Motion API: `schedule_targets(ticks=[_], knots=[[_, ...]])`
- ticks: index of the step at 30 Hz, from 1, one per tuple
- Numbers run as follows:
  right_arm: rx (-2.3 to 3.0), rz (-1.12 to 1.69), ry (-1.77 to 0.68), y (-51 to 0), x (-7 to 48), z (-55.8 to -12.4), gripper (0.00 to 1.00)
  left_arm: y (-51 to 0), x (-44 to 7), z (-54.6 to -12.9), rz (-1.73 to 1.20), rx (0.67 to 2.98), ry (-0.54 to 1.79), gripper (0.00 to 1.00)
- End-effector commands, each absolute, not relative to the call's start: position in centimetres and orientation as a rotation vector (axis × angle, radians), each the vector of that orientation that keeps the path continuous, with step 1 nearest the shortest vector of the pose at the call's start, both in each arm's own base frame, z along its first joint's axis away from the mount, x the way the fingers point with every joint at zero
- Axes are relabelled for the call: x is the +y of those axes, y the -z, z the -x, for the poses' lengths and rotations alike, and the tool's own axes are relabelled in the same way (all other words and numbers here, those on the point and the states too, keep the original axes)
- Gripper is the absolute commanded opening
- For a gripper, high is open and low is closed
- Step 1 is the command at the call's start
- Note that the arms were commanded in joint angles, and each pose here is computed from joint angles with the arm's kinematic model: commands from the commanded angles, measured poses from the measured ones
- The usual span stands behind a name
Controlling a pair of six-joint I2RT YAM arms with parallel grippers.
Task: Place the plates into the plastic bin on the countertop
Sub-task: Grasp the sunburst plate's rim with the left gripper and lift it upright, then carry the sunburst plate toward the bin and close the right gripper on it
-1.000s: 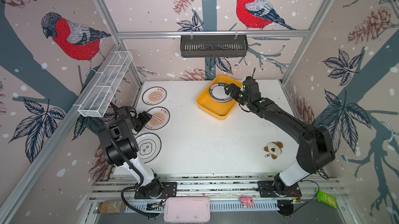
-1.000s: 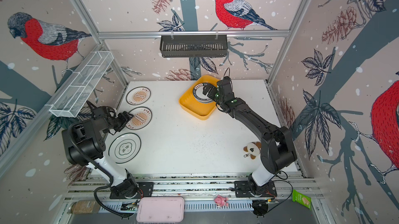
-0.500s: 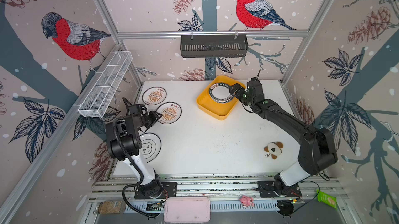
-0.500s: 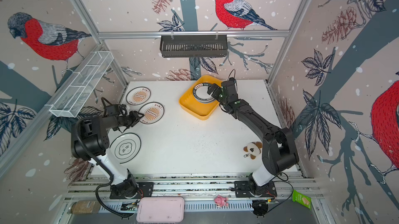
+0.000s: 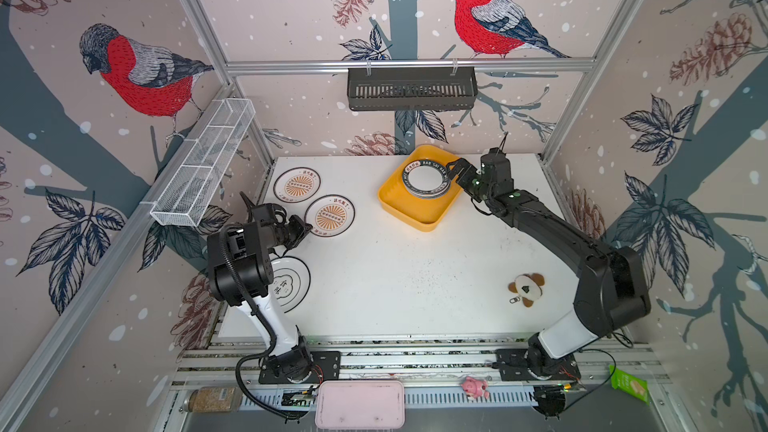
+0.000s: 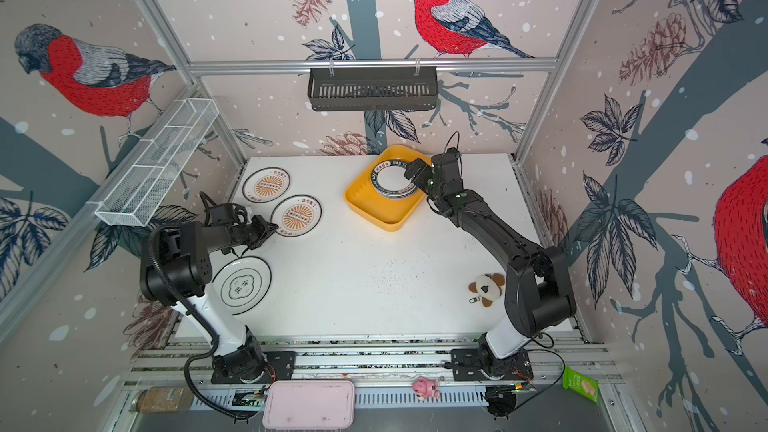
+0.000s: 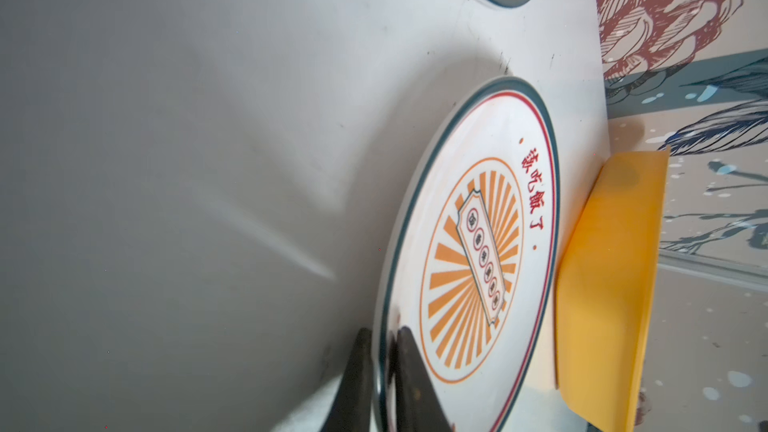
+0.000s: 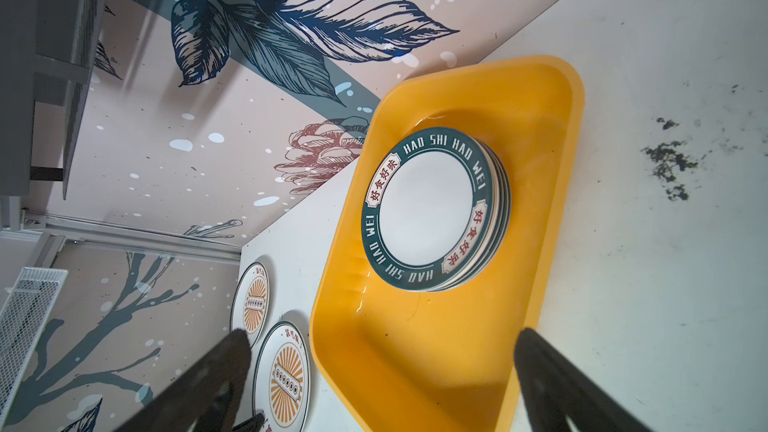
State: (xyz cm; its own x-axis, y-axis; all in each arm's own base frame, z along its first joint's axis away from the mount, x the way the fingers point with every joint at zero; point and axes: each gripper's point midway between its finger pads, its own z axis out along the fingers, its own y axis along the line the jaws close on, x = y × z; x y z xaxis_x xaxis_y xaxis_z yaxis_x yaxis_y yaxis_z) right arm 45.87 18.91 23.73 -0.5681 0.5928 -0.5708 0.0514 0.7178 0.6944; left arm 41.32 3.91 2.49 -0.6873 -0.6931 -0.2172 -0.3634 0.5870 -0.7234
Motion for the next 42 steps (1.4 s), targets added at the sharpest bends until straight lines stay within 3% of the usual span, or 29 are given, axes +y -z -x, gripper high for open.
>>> schedule_targets(ticks=[1, 10, 26, 42], knots=[[2.049, -0.472, -0.816, -24.7, 19.0, -45.9, 1.0, -3.4, 3.2, -41.0, 0.874, 2.316, 0.941, 0.09], [2.055, -0.442, -0.839, -25.0, 19.6, -44.5, 1.0, -9.4, 2.3, -41.1, 0.799, 2.237, 0.979, 0.01], [2.098, -0.414, -0.859, -24.3, 21.7, -39.1, 1.0, -17.9, -1.0, -37.9, 0.582, 2.164, 1.11, 0.01], [2.116, -0.034, -1.218, -24.8, 34.9, -32.1, 0.97, -24.1, -8.2, -35.3, 0.311, 2.112, 1.332, 0.01]])
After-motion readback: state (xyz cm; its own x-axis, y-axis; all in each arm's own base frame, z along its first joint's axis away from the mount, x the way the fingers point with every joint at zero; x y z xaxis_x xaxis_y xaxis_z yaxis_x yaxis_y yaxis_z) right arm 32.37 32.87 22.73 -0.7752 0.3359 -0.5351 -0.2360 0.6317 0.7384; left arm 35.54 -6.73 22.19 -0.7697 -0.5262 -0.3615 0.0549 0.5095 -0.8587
